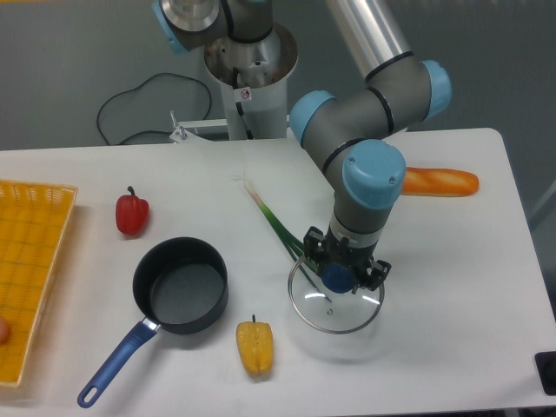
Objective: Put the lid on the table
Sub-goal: 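Carry the glass lid away from the onions toward the green pepper, then lower the glass lid onto the table beside the green pepper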
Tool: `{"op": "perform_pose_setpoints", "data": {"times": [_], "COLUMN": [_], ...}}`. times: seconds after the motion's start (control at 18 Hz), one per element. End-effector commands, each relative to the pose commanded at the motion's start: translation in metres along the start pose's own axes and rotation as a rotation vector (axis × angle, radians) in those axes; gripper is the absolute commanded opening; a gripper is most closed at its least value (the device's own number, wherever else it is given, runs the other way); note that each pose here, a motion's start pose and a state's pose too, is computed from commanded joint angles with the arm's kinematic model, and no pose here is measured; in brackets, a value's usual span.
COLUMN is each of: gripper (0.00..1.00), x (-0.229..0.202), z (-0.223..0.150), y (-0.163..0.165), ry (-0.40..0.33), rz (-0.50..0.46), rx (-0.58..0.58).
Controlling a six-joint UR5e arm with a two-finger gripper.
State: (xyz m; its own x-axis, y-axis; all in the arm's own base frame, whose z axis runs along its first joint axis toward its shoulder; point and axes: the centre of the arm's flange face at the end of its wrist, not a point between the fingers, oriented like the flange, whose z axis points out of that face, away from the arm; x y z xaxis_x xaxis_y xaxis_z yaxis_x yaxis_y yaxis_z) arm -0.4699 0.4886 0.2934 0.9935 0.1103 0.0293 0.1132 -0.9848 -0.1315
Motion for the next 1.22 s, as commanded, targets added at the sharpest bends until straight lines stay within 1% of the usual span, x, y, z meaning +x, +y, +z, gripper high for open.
{"op": "perform_pose_setpoints", "data": {"times": [0.11, 0.61, 0.89, 1.06, 1.22], "gripper": [0.45, 0.45, 0.45, 0.45, 0.45], "x": [-0.003, -0.015, -0.026, -0.043, -0.059], "z": [0.005, 0.029, 0.029, 0.033, 0.03], "y": [-0.002, -0.009, 0.0, 0.014, 0.029], "ry": [0.0, -0.012, -0.014, -0.014, -0.016], "rz": [-0.042, -0.033, 0.011, 0.084, 0.113], "rx": [0.0, 0.002, 0.0, -0.009, -0.01]}}
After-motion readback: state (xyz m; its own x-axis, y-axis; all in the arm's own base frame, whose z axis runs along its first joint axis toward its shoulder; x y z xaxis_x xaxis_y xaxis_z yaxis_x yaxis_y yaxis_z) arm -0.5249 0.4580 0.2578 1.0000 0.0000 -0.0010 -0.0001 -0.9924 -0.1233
